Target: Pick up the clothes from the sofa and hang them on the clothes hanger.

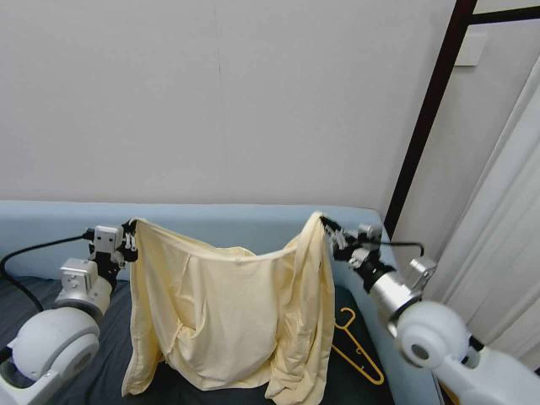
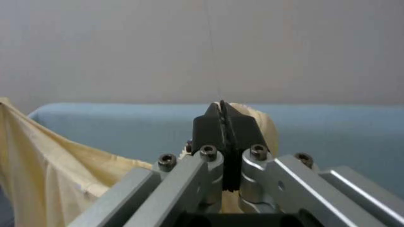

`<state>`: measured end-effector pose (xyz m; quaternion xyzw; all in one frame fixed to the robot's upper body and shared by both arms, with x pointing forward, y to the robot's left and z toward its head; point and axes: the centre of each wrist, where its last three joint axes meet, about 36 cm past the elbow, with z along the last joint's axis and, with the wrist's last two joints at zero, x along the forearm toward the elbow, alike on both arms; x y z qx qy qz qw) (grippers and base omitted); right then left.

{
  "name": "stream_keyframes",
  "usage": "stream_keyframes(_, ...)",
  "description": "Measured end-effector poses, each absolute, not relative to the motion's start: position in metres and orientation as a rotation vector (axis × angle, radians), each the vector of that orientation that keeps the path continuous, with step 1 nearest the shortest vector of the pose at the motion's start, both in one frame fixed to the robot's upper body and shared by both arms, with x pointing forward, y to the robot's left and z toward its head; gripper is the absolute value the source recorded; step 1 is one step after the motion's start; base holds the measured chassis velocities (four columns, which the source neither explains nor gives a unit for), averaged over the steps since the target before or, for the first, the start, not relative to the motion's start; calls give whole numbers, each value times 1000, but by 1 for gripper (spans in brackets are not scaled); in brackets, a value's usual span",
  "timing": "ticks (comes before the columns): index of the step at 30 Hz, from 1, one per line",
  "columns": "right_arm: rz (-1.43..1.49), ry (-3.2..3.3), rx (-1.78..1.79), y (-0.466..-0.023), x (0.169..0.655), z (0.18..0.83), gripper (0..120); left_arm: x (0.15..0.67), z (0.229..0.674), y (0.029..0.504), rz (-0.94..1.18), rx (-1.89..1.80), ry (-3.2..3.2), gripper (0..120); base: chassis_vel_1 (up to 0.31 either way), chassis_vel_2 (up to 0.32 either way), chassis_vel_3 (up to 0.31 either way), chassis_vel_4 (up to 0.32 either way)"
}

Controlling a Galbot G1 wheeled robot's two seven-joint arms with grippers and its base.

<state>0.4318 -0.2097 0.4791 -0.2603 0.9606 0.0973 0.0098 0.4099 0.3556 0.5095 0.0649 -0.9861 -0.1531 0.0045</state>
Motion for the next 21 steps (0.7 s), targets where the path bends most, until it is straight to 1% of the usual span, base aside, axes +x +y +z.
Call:
stream_keyframes(5,277,3121,-843,-197,428,402,0,415,464,353,-413,215,-3038,0,0,0,0,0)
stream_keyframes(6,277,3121,-843,-197,428,402,0,415,464,353,-413,215,-3038,0,0,0,0,0)
stream_keyframes(9,238,3191,-862,-193,424,359,0,415,432,348,-392,224,-3015,0,0,0,0,0)
stream_keyframes(11,228,3199,-867,-193,423,353,0,415,429,347,-390,226,-3013,0,0,0,0,0)
stream_keyframes(14,176,3254,-869,-194,425,317,0,413,410,345,-391,240,-2990,0,0,0,0,0)
stream_keyframes(21,105,3299,-889,-198,419,289,0,410,402,342,-393,241,-2979,0,0,0,0,0)
